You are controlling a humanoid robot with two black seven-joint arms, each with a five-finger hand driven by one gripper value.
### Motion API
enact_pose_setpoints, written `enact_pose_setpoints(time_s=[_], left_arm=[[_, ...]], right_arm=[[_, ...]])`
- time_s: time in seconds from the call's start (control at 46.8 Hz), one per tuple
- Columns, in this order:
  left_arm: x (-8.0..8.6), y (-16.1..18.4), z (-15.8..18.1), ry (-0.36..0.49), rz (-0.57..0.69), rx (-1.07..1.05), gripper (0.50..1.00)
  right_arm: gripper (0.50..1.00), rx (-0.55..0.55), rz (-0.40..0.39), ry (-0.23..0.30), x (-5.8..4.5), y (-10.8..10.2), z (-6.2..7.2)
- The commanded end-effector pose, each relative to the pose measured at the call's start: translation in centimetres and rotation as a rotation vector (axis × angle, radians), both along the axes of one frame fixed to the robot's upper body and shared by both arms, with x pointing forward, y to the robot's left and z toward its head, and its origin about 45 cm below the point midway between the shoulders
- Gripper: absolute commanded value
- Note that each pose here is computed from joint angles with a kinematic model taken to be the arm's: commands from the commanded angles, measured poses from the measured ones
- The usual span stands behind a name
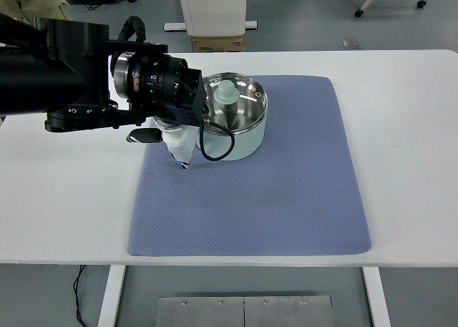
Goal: Rotate green pot handle
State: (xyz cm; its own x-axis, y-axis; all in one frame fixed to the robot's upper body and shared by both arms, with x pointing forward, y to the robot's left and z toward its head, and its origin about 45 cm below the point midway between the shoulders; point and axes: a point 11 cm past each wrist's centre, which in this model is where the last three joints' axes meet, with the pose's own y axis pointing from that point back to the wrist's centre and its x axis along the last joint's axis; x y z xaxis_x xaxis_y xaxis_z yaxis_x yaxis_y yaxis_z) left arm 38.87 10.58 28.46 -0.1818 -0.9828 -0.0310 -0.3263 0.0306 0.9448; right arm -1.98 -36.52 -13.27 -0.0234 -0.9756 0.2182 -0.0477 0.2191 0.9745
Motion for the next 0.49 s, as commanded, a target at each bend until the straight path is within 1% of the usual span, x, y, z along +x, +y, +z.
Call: enact_pose_setpoints(time_s=[0.0,0.235,0.47], left_arm=[[0.0,0.0,-0.1,0.001,-0.002,0.004,1.0],[0.0,0.5,-0.3,-0.001,0.003,0.026,1.0],[1.0,0.9,0.1,-0.024,0.026,0.025,1.0]], right_arm=[[1.0,0.0,-0.002,0.0,0.0,0.0,0.0],[1.0,0.0,-0.002,0.0,0.0,0.0,0.0],[1.0,0.0,-0.002,0.0,0.0,0.0,0.0]])
